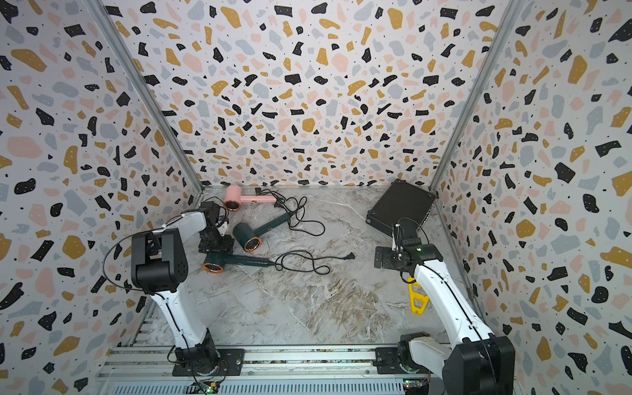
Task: Wrap the cord around the hair dryer
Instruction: Pick up the hair dryer from the center of the board.
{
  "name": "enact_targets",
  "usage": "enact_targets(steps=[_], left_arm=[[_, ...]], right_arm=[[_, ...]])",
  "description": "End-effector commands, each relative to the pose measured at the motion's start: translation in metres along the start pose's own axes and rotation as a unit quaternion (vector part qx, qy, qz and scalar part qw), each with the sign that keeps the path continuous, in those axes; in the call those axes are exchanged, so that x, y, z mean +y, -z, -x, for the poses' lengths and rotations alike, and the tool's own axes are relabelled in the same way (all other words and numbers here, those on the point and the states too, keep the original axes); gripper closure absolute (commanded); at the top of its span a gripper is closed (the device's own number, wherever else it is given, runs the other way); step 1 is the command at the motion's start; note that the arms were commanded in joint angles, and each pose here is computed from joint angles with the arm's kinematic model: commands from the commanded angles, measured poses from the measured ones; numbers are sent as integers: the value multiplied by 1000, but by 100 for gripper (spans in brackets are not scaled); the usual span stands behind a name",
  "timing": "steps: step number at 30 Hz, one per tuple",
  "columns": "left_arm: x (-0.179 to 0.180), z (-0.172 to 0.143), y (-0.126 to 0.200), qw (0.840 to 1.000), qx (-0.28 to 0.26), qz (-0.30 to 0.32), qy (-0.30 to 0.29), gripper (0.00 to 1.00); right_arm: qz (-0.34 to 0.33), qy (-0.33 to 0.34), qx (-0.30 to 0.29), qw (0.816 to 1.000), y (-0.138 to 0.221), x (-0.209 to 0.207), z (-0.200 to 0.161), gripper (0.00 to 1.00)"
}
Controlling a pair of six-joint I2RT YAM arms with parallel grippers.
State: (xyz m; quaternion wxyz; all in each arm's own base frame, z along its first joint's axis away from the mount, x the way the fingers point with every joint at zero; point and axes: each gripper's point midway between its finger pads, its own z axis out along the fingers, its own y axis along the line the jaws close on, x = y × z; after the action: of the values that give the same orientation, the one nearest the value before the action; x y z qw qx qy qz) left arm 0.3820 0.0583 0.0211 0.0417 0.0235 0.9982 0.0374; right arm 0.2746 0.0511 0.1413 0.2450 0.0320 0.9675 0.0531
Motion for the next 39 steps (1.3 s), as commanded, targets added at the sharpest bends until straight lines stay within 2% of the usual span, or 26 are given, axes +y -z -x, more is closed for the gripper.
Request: enact_targets(steps=[1,6,9,11,15,17,21,24,27,30,32,34,39], left_arm=[[-1,-9,25,1000,2,-2,7,48],[-21,-10,77,997,-36,-58,42,71],[-39,-17,106,992,-62,-95,55,80],[-51,-18,127,985,-92,-129,63,85],[-75,-16,167,966,-146,-203,67,96],[-85,-14,182,957,-160,-232,61,100],[-96,-13,212,949,-181,-253,48,100],[-108,-12,232,946,-195,-258,29,100],[-121,-12,248,940,-203,-274,15,100],[-128,-13,258,939,-209,-275,1,100],[-132,-14,265,937,-213,-275,-8,100],[-132,-15,270,937,-214,-275,-9,100],[-138,-16,282,931,-223,-289,-13,100]], right_arm=[[71,14,-44,996,8,25,14,1],[141,4,-83,986,4,50,33,1],[149,2,-46,988,-18,55,29,1],[152,13,-36,988,-26,58,28,2],[198,66,-72,975,-17,75,40,2],[251,87,-90,960,-13,92,42,8],[369,87,-127,917,-11,135,42,24],[375,143,-134,906,-15,163,29,45],[386,186,-158,890,-17,182,21,43],[410,217,-158,872,-20,201,11,33],[402,239,-158,870,-24,211,7,27],[411,238,-172,863,-22,219,12,23],[446,218,-183,849,-16,236,24,22]])
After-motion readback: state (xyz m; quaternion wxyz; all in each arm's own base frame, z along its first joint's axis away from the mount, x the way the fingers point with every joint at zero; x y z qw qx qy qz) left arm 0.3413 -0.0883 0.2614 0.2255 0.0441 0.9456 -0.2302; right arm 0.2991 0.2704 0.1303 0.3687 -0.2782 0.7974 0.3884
